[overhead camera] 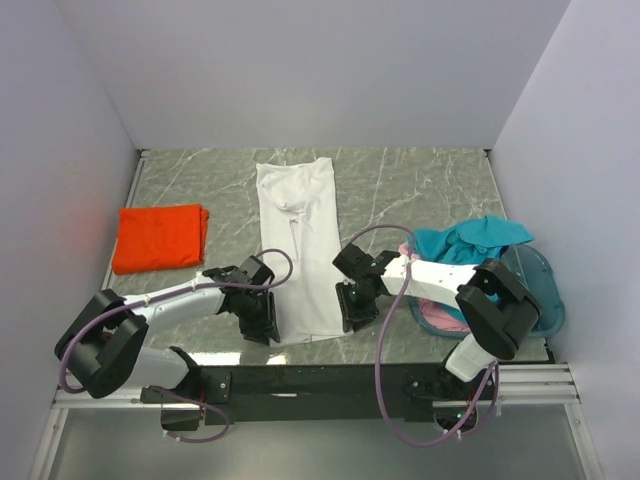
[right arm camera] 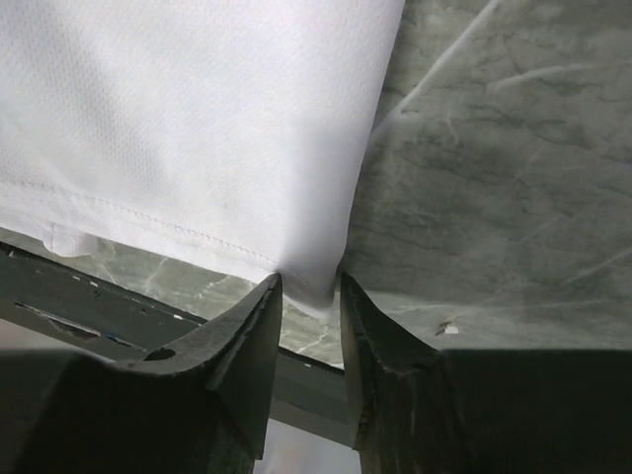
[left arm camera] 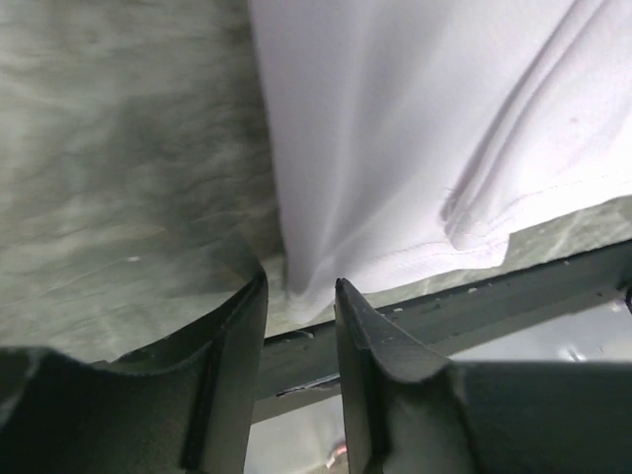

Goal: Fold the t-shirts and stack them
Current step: Fold the tshirt

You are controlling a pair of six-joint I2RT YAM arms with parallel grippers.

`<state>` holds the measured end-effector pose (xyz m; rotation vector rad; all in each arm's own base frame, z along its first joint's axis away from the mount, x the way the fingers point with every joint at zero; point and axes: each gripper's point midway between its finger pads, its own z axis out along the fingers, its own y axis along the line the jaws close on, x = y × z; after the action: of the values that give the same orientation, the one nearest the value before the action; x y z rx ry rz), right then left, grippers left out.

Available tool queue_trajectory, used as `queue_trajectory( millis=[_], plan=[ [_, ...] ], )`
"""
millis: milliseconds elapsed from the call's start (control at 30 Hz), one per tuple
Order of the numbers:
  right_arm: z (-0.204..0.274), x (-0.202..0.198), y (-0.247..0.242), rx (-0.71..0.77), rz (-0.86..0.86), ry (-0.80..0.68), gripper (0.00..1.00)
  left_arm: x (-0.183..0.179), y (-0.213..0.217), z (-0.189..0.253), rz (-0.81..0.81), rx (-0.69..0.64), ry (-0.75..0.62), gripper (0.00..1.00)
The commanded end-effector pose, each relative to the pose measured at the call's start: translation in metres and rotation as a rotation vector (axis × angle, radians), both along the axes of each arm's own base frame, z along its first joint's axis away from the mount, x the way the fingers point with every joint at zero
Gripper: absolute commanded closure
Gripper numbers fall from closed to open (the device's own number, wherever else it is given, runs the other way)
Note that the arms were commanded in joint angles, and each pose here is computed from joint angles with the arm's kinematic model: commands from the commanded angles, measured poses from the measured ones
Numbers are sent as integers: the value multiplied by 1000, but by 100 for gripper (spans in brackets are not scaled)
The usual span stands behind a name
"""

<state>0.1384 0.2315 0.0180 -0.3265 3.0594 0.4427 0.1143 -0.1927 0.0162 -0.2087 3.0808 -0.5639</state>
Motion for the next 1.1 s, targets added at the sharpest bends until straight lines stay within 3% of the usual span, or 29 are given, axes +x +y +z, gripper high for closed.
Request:
queue_trajectory(
  millis=[0,33,133,167,200,267,733,1067],
  plan=[
    [-6,-4,5,12,19,14,65,-4,-3,-11,-30,-18,16,62],
    [-8,-5,3,5,20,22,67,-3,-4,-12,-39,-18,15,64],
    [-8,-8,4,9,29,34,82,-4,-4,-16,-46,-13,25,84],
    [-8,-9,4,7,33,37,89,-5,-3,-16,-42,-11,27,96],
    [-7,-10,3,7,35,39,93,-5,-3,-16,-40,-10,23,100],
    [-7,-14,1,-2,40,51,100,-4,-2,-14,-32,-10,13,100],
    [30,-52,3,36,65,116,100,-17,7,26,71,-57,-10,100],
    [78,-25,12,49,2,-19,100,12,12,62,101,2,-132,100]
  ],
)
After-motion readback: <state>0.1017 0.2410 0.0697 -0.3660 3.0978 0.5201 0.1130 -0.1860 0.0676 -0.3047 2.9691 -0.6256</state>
